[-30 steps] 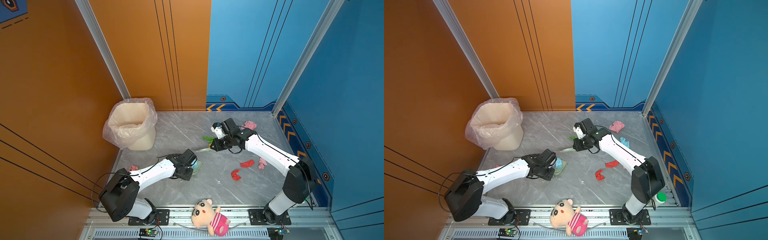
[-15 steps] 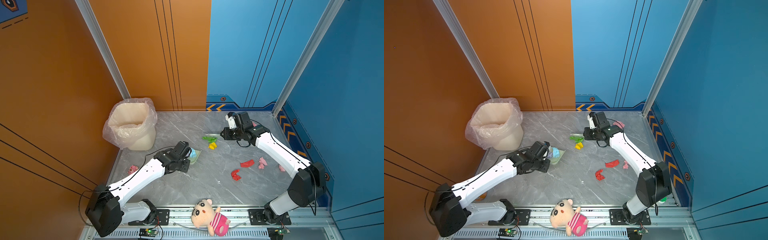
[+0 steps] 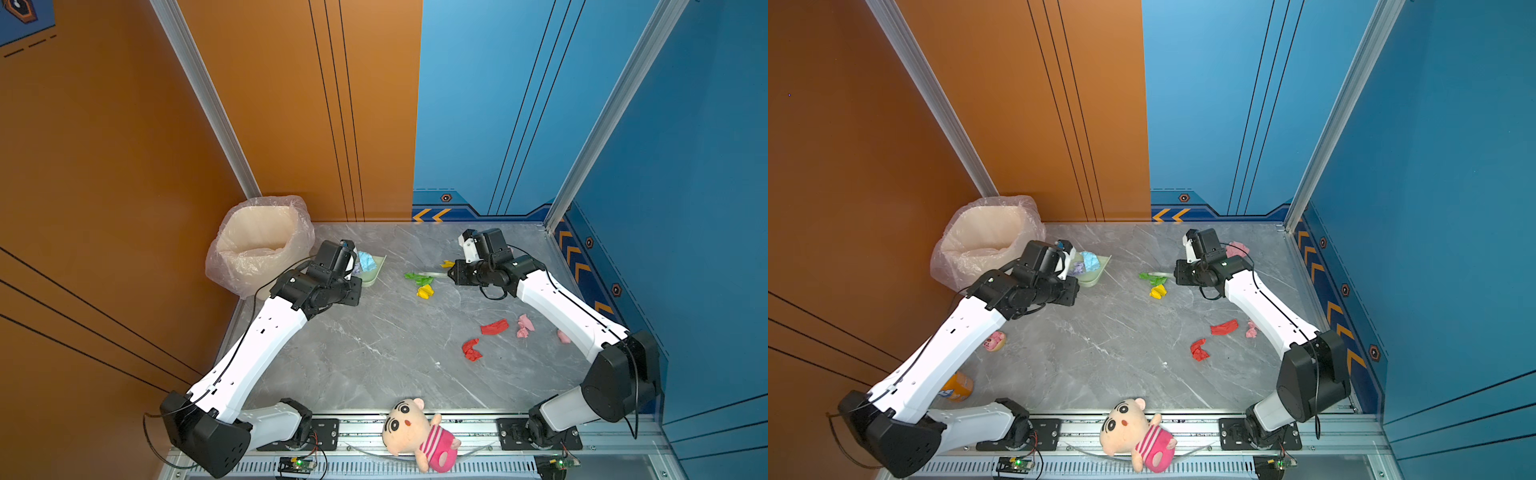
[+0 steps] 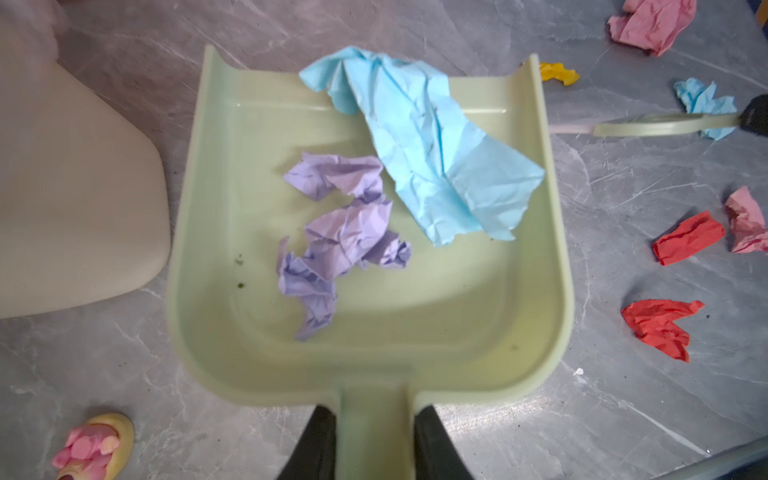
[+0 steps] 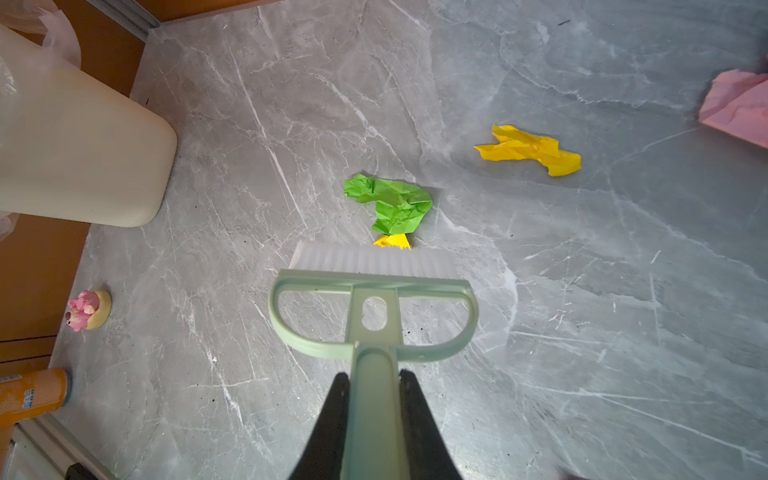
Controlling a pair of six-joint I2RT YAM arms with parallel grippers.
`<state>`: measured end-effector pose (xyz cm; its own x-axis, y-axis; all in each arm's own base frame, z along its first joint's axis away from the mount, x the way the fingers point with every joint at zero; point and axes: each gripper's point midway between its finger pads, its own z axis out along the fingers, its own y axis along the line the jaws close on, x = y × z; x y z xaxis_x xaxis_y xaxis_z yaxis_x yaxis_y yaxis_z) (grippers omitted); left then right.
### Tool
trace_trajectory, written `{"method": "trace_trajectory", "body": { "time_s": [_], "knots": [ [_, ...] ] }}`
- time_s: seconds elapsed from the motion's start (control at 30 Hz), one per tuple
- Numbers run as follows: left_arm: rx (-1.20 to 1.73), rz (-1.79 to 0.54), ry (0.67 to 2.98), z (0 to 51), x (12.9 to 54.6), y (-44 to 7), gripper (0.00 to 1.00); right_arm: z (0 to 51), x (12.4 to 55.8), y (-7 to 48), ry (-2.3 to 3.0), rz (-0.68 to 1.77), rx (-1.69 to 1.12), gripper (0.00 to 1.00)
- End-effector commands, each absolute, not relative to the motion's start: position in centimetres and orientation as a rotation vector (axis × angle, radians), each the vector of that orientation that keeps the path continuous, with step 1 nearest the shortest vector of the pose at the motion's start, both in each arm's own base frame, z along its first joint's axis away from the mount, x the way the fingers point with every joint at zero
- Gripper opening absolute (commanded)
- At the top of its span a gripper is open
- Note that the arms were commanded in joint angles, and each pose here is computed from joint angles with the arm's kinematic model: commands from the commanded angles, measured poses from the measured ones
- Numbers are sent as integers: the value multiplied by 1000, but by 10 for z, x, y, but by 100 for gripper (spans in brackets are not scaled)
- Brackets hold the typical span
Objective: Sweep away the paper scraps from the table
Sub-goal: 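Carry the loaded dustpan with the left gripper to the bin while the right withdraws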
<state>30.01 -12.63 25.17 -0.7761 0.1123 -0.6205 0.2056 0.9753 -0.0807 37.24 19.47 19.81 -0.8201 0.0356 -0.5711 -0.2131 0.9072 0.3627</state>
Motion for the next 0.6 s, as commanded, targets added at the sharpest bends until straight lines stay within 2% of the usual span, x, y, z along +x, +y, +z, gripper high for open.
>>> {"method": "trace_trajectory", "body": {
  "time_s": [0.0, 0.57],
  "knots": [
    [235, -213, 2435, 274, 298, -120, 26, 204, 374, 189, 2447, 551, -96, 0],
    [70, -115, 2287, 353, 313, -55, 27, 192, 370, 192, 2471, 572, -98, 0]
  ]
}}
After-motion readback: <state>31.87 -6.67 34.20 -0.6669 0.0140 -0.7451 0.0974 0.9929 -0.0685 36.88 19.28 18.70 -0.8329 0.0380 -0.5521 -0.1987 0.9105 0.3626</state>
